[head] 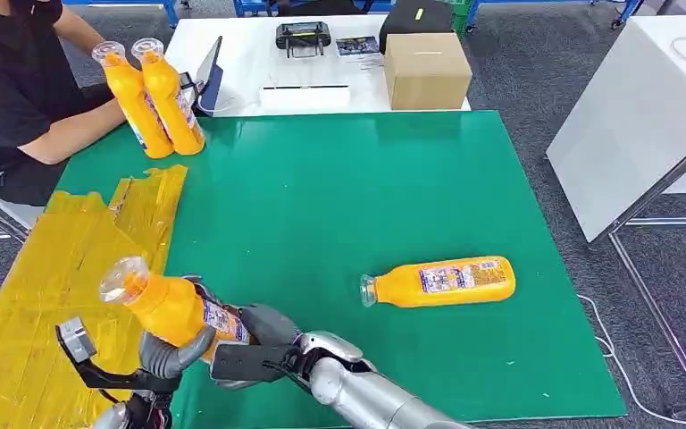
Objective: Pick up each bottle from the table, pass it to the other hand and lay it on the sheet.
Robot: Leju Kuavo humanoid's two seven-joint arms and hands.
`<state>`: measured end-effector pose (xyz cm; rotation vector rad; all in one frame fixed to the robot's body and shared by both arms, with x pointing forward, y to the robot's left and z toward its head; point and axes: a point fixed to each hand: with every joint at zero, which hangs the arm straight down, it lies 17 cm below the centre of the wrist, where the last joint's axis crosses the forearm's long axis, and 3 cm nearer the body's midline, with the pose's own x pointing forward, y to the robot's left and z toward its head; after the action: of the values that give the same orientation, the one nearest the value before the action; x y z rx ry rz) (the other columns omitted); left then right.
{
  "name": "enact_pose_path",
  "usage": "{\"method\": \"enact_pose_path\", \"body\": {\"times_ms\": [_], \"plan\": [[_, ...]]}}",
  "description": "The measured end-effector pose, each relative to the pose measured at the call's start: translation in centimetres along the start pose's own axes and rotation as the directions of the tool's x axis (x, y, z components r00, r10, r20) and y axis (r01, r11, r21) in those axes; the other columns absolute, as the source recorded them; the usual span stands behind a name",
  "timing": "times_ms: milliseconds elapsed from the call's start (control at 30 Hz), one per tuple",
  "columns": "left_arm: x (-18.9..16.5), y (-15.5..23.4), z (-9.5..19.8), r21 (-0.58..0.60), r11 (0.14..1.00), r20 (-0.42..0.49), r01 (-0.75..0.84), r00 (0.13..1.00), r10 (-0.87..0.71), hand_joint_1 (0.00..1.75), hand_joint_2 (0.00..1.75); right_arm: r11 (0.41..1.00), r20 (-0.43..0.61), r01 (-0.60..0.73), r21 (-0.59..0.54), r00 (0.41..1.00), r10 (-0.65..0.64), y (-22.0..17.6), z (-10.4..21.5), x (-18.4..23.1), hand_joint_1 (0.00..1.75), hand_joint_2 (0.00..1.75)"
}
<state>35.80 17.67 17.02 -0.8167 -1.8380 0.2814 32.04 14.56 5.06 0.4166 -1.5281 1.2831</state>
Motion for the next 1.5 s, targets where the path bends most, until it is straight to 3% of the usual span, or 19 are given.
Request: {"method": "enact_pose_path", "body": {"times_ms": [33, 133, 167, 267, 367, 500, 600, 667, 867, 1000, 1033, 1067, 1333, 1500], "plan": [[0.1, -0.1, -0.2, -0.002, 0.999, 0.009, 0.042, 0.999, -0.042, 1.75, 1.75, 1.000, 0.002, -0.009, -0.021, 1.000, 0.009, -0.4, 0.0, -0.1, 0.00, 0.00], [0.6, 0.1, -0.9, 0.008, 0.953, 0.051, 0.304, 0.951, -0.304, 1.75, 1.75, 0.994, 0.014, -0.031, -0.101, 0.999, 0.033, -2.7, 0.9, -0.4, 0.00, 0.00], [1.0, 0.6, -1.2, 0.030, 0.907, 0.066, 0.421, 0.904, -0.422, 1.75, 1.75, 0.991, 0.019, -0.042, -0.126, 0.999, 0.045, -3.6, 1.4, -0.5, 0.00, 1.75], [3.1, 3.0, -1.9, 0.117, 0.662, 0.084, 0.740, 0.657, -0.749, 1.75, 1.75, 0.965, 0.046, -0.104, -0.242, 0.992, 0.118, -7.6, 3.6, -0.4, 0.00, 1.75], [5.3, 5.9, -1.7, 0.173, 0.328, 0.048, 0.929, 0.325, -0.945, 1.75, 1.75, 0.904, 0.074, -0.177, -0.389, 0.972, 0.222, -11.8, 6.6, 0.9, 0.00, 1.75], [6.5, 8.7, -1.0, 0.155, -0.101, 0.000, 0.983, -0.103, -0.995, 1.75, 1.75, 0.824, 0.097, -0.192, -0.533, 0.953, 0.285, -16.9, 11.1, 2.4, 0.00, 1.75], [6.4, 10.6, -0.3, 0.111, -0.320, -0.026, 0.941, -0.319, -0.947, 1.75, 1.75, 0.774, 0.077, -0.227, -0.591, 0.939, 0.334, -19.6, 13.8, 2.4, 0.00, 1.75], [5.9, 12.0, 0.3, 0.063, -0.421, -0.033, 0.905, -0.420, -0.907, 1.75, 1.75, 0.771, 0.063, -0.244, -0.589, 0.937, 0.344, -20.5, 15.0, 1.9, 0.00, 1.75], [2.8, 18.0, 3.8, -0.172, -0.527, -0.033, 0.833, -0.539, -0.842, 1.75, 1.75, 0.834, 0.030, -0.259, -0.488, 0.949, 0.312, -21.0, 17.7, -1.4, 0.00, 1.75], [0.9, 21.0, 6.0, -0.299, -0.504, -0.037, 0.810, -0.538, -0.842, 1.68, 1.75, 0.875, -0.012, -0.267, -0.404, 0.958, 0.287, -21.2, 20.2, -4.0, 0.00, 1.75], [0.6, 21.5, 6.2, -0.323, -0.494, -0.035, 0.807, -0.532, -0.846, 0.00, 1.75, 0.889, -0.016, -0.259, -0.378, 0.962, 0.273, -21.2, 20.9, -4.5, 0.00, 1.75], [0.2, 22.1, 6.3, -0.352, -0.482, -0.032, 0.802, -0.525, -0.850, 0.00, 0.00, 0.900, -0.027, -0.256, -0.353, 0.964, 0.263, -21.4, 21.7, -5.2, 0.00, 1.75], [-0.3, 25.8, 7.1, -0.478, -0.454, -0.007, 0.752, -0.520, -0.854, 0.00, 0.00, 0.915, -0.175, -0.332, -0.227, 0.939, 0.297, -24.6, 27.1, -9.3, 0.00, 1.75], [-0.3, 26.5, 8.2, -0.518, -0.370, -0.025, 0.772, -0.446, -0.895, 0.00, 0.00, 0.919, -0.265, -0.351, -0.177, 0.917, 0.299, -26.4, 30.1, -11.2, 0.00, 1.75]]}}
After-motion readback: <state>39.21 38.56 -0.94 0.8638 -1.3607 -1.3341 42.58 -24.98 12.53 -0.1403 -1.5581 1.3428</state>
